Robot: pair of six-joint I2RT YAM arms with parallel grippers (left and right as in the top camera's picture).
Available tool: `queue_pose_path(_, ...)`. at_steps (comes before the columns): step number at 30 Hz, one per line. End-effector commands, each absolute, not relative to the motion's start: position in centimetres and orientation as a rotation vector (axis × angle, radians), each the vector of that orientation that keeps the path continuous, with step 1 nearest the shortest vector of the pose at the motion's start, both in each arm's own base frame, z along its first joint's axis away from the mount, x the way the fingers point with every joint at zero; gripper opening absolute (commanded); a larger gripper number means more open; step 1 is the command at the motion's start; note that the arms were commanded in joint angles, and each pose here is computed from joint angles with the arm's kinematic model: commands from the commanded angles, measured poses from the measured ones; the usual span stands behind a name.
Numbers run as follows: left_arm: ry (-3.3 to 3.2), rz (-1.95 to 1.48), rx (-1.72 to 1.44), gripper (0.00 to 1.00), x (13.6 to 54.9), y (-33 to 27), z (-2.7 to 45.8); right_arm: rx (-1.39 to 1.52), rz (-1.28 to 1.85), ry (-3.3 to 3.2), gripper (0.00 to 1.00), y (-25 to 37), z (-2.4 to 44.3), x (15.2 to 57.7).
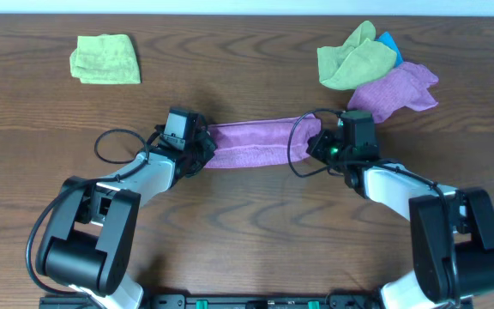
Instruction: Fold the cloth
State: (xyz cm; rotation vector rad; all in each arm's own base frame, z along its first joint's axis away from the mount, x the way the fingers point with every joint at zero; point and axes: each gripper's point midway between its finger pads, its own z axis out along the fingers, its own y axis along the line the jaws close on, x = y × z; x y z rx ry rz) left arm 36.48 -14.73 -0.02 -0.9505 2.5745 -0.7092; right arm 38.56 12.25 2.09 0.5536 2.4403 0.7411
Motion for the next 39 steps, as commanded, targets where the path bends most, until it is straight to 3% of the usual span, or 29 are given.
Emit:
queue_pose_path(1,2.64,-0.665,-0.978,0.06,35.1,-14.6,-1.9,0.404,0.846,2.397,0.01,14.0,4.5,38.6)
queue_pose_path(12,2.642,-0.657,-0.981,0.06,35.1,-14.5,-1.9,0.18,1.041,2.32,0.01,19.5,9.8,36.7)
queue_pose_path(24,2.646,-0.667,-0.978,0.06,35.0,-14.6,-1.9,0.068,1.081,2.304,0.01,25.9,10.7,34.0)
queue_pose_path(39,2.676,-0.711,-0.846,0.06,34.9,-15.3,-1.0,0.053,1.008,2.321,0.01,28.8,11.7,37.2)
